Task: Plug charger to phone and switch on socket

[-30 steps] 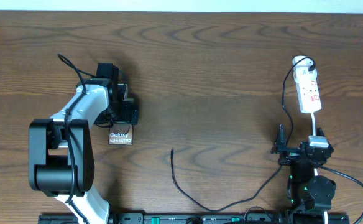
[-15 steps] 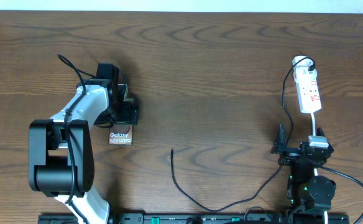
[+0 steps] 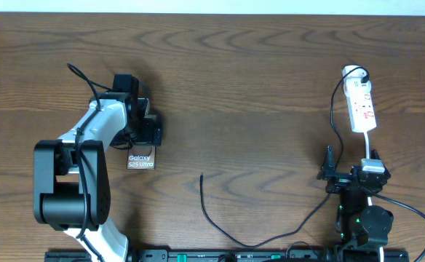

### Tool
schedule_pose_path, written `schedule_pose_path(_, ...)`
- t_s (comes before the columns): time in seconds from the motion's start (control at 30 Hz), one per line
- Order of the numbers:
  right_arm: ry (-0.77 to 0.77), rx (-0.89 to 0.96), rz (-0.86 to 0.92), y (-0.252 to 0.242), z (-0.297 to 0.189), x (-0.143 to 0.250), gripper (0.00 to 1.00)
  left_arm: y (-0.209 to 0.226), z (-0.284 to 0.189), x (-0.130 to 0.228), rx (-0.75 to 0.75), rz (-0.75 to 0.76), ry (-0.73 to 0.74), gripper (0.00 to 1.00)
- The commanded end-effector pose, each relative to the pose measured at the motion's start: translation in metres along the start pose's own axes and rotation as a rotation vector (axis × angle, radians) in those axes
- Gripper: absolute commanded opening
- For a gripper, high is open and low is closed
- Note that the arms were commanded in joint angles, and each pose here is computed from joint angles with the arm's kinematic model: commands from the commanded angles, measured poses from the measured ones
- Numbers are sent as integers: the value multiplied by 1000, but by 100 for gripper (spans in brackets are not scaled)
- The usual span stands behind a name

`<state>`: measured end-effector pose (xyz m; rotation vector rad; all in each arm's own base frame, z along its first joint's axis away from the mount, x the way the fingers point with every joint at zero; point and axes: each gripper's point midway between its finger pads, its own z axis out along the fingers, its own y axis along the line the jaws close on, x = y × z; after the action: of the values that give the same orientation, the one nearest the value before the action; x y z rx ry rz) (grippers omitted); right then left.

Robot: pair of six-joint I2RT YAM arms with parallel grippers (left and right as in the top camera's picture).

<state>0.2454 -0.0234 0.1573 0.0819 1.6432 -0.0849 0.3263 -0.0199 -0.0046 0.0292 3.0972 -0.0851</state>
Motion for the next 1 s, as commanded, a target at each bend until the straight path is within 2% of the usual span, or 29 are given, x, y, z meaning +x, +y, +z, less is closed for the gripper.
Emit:
schedule_pose_path(0.0, -1, 14, 18, -3, 0, 0, 99, -18, 27, 37, 117, -23, 138, 95)
schedule_pose_path(0.1, -1, 14, 18, -3, 0, 0, 99, -18, 27, 37, 116, -22, 138, 95)
schedule_pose_path(0.3, -1, 14, 18, -3, 0, 0, 99, -1, 28, 37, 18, -16, 137, 95)
schedule_pose_path(0.97, -1, 14, 18, -3, 0, 0, 99, -12, 35, 40, -13, 46, 126, 95)
